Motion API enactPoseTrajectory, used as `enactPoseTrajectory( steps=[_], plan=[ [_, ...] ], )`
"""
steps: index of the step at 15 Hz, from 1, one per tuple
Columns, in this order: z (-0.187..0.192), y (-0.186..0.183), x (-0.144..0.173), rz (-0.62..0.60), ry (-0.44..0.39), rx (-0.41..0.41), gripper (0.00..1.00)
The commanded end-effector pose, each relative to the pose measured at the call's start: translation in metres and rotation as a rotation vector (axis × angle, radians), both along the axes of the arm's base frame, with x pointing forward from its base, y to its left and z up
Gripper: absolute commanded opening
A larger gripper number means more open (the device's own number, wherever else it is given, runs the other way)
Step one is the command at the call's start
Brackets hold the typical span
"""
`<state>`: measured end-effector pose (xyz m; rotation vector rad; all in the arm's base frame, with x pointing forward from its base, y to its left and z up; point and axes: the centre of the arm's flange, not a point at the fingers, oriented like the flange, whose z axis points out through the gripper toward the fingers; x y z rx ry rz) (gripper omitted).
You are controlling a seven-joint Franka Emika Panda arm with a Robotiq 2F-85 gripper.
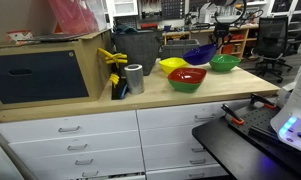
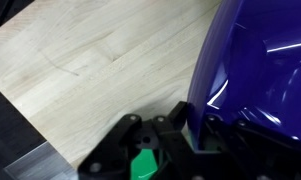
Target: Put the blue bowl inside the orange bowl
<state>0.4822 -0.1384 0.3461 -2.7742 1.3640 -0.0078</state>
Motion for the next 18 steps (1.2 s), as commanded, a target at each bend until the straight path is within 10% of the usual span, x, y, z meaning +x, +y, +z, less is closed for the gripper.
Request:
enactPoseTrajectory(
  steps=[1, 18],
  plan=[
    [0.028, 0.029, -0.006, 0.042, -0.009, 0.056, 0.02],
    [-0.001, 0.071, -0.078, 0.18, 0.191, 0.267, 0.02]
  ],
)
